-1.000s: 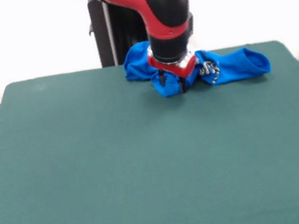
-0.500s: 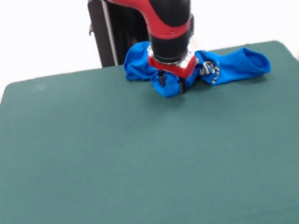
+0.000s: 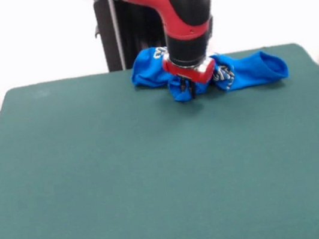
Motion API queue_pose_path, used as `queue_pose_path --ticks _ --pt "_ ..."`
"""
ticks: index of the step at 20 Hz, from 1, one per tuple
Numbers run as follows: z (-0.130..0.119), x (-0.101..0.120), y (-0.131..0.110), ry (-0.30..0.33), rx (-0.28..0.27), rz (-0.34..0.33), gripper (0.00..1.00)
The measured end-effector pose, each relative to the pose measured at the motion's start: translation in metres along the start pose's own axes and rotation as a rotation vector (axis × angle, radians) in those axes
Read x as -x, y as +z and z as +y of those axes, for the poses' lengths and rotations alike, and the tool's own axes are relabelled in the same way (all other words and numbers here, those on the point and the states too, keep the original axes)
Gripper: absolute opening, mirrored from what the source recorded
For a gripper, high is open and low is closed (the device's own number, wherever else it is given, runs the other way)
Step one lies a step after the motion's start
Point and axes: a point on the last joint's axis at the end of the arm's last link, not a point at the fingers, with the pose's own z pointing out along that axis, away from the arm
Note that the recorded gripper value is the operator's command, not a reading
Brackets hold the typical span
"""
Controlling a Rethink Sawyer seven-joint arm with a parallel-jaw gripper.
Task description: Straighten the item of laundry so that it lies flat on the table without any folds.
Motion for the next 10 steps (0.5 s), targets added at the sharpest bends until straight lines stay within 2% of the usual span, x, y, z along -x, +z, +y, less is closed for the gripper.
queue_pose_path --ticks 10 --pt "-0.0029 -0.0004 -0.0022 0.007 0.002 0.002 0.0"
